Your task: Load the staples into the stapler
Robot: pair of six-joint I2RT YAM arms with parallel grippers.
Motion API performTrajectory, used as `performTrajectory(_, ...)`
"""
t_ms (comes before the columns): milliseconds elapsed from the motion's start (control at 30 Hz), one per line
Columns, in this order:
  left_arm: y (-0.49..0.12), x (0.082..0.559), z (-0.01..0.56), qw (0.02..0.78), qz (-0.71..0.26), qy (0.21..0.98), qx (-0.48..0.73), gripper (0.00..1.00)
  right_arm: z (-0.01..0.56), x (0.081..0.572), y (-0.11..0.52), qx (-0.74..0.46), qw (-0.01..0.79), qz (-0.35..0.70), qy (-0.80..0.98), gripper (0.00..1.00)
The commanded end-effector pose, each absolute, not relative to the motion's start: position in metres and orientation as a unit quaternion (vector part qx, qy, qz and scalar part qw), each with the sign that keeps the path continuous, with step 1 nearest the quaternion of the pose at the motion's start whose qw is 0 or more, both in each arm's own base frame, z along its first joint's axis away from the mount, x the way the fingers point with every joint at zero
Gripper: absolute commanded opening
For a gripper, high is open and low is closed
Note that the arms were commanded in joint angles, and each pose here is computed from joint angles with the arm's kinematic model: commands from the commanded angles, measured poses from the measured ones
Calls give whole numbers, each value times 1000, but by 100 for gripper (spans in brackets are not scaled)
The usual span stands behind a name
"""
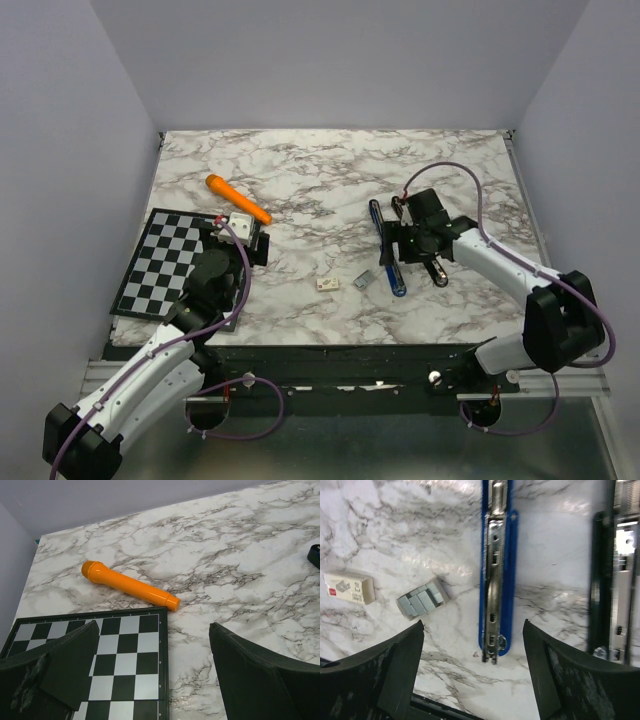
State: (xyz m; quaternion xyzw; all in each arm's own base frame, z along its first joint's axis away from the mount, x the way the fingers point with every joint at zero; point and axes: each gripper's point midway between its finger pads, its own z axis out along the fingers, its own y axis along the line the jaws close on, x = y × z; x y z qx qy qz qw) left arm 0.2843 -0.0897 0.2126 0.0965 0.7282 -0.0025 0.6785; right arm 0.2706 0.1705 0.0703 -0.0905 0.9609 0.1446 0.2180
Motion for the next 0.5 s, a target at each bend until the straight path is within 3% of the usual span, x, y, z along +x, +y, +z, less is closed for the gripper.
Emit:
performTrajectory(0, -87, 287, 214, 684, 3, 724, 93, 99, 97, 292, 120, -10, 266, 67, 962, 88)
performTrajectory(233, -87, 286, 218, 685, 7, 722, 97, 99, 92, 299, 68, 68, 276, 21, 958, 97)
performTrajectory(467, -88, 286, 220, 689, -1, 719, 94, 99, 65, 295, 52, 82, 238, 30, 967, 97)
